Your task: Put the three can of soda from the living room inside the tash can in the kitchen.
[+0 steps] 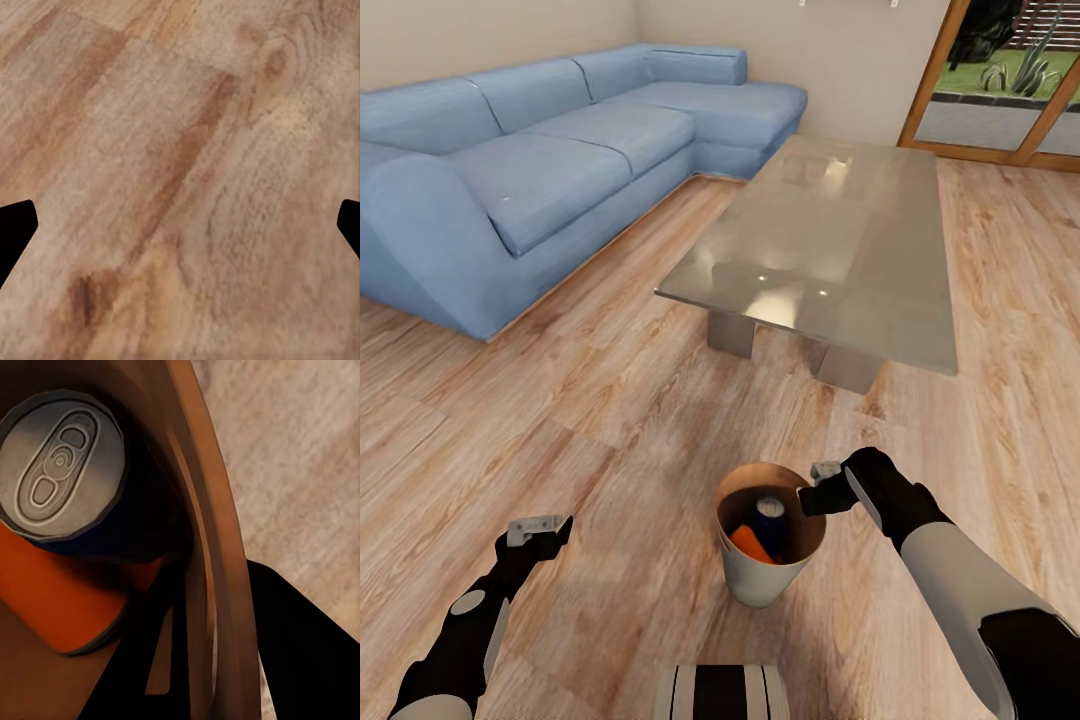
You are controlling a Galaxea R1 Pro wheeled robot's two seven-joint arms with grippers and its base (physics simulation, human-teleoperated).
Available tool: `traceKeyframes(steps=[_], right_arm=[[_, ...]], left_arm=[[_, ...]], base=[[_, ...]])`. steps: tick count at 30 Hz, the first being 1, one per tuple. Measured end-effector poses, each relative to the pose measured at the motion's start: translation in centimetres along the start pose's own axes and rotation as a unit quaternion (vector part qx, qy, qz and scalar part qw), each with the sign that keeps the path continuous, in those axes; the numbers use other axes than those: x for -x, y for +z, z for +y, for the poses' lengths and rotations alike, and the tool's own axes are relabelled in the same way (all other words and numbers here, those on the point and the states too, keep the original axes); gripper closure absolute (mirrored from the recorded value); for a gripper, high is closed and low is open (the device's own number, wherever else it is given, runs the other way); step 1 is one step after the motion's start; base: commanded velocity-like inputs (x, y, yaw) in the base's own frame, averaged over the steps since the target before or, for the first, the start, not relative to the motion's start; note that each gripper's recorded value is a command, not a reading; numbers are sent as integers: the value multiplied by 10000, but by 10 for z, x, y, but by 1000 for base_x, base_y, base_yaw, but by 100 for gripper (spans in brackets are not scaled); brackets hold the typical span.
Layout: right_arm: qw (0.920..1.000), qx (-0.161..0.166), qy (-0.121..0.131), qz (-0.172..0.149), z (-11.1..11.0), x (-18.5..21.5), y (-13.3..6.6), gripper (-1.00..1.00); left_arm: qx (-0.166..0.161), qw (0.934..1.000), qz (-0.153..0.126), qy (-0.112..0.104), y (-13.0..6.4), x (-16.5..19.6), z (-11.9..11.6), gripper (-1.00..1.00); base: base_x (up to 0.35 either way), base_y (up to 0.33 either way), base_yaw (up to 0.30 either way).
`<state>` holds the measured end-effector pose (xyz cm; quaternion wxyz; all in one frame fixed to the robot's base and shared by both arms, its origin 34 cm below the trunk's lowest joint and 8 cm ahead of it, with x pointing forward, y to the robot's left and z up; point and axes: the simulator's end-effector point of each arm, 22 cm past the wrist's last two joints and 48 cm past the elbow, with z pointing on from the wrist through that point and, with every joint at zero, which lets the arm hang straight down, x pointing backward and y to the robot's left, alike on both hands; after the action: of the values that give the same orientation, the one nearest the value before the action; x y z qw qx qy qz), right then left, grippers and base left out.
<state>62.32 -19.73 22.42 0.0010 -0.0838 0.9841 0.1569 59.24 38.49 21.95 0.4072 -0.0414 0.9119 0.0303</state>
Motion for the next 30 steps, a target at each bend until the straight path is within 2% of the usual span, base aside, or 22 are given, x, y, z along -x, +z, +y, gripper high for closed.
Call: traceKeyframes(steps=[6, 7, 8, 9, 25, 30], right_arm=[[10000, 0, 2, 0, 0, 0, 0, 100], [10000, -2, 3, 1, 0, 0, 0, -100], [9996, -4, -125, -259, 2, 13, -1, -100], [9995, 63, -85, -285, 5, 14, -1, -100], [9995, 43, -104, -280, 4, 14, -1, -100], [9993, 270, -88, -251, 11, 11, -1, -100]], left_arm=[[0, 10000, 1, 0, 0, 0, 0, -100], [0, 10000, 1, 0, 0, 0, 0, -100], [0, 10000, 3, 0, 0, 0, 0, -100], [0, 10000, 2, 0, 0, 0, 0, -100], [0, 10000, 1, 0, 0, 0, 0, -100], [5, 10000, 3, 6, 0, 0, 0, -100]], base=[[0, 0, 0], [0, 0, 0], [0, 0, 0], [0, 0, 0], [0, 0, 0], [0, 0, 0]])
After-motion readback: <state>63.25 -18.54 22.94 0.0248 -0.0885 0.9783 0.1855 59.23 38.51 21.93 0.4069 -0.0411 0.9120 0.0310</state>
